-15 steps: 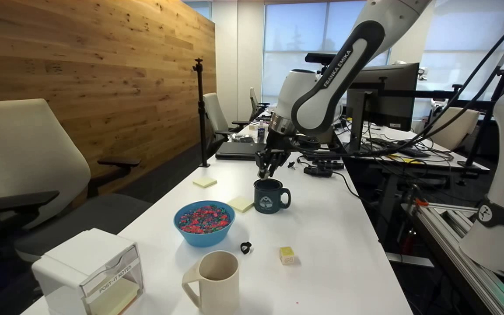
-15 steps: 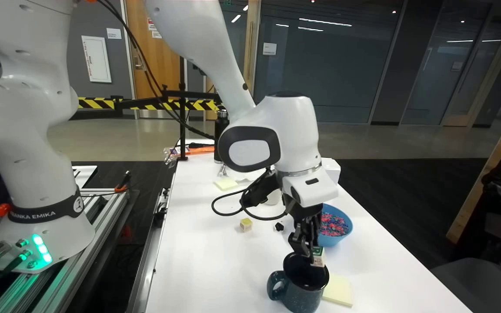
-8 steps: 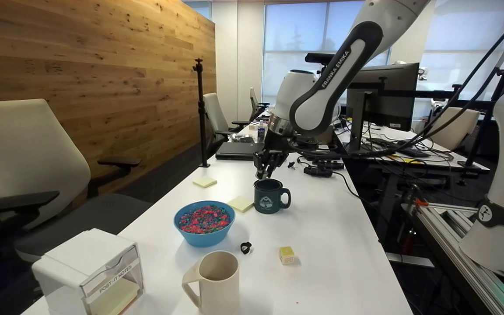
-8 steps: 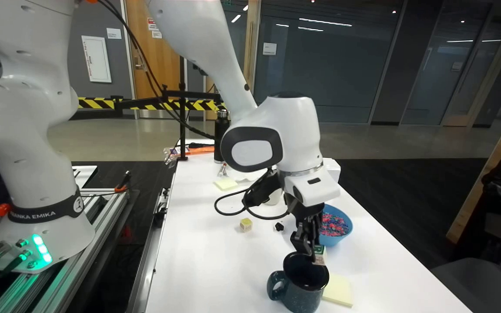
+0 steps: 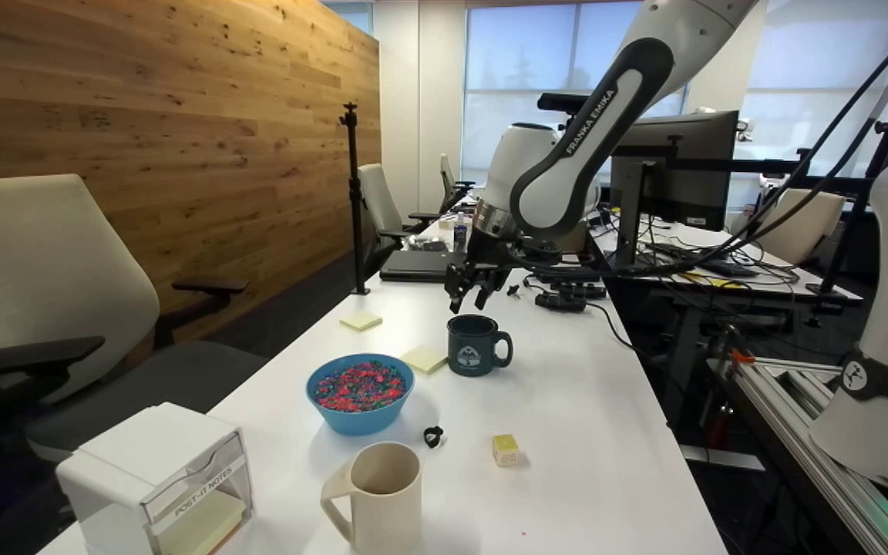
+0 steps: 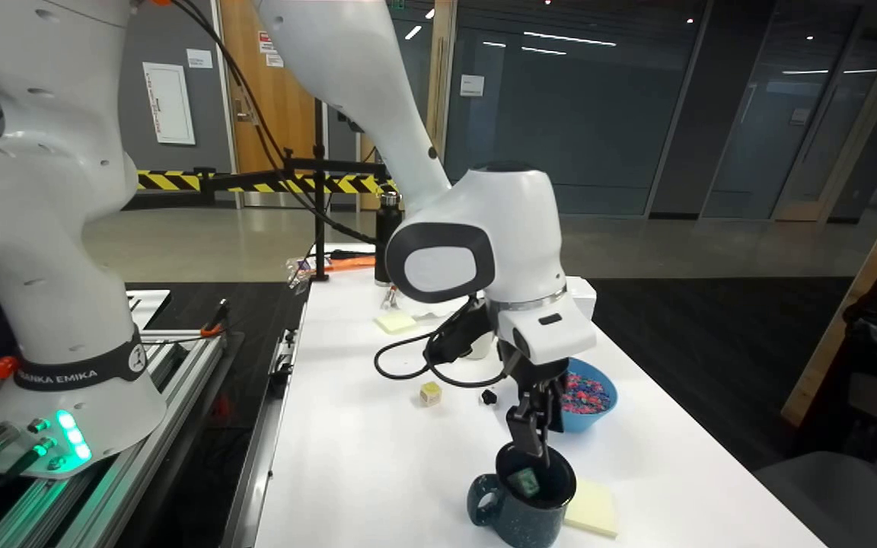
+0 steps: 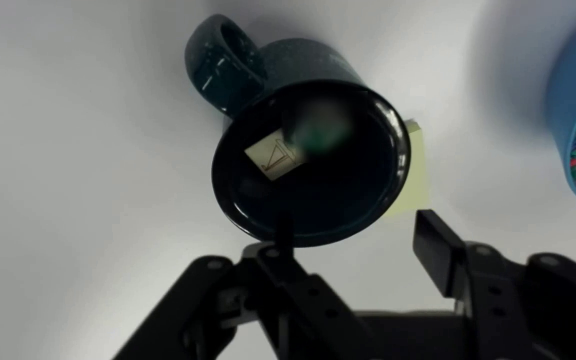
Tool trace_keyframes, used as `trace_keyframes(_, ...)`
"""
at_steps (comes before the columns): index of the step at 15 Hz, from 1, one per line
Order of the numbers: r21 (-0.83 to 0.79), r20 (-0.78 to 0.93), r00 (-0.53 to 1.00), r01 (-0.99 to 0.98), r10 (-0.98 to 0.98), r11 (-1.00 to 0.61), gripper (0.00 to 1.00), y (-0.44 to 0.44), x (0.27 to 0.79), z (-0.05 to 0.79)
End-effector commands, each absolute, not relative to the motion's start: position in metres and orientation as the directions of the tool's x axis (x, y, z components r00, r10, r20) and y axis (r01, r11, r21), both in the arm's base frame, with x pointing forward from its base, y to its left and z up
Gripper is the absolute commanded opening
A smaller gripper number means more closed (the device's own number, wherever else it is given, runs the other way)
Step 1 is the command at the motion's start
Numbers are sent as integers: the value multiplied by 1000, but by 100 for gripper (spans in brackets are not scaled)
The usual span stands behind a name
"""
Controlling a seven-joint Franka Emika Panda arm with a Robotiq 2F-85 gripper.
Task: Put the top cube inside the black cup
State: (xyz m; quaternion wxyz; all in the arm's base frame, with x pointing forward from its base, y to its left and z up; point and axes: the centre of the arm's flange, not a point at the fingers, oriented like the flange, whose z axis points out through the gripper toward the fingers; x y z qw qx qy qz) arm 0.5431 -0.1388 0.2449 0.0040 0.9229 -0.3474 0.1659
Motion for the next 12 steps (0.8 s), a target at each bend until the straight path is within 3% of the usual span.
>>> trace_keyframes(1, -120, 301, 704, -642, -644, -757, 95, -145, 544, 249)
trace_keyframes(2, -120, 301, 703, -642, -644, -757, 100, -145, 544, 250)
trace_keyframes(12, -78, 221, 757, -614, -614, -785, 100, -103, 515, 250)
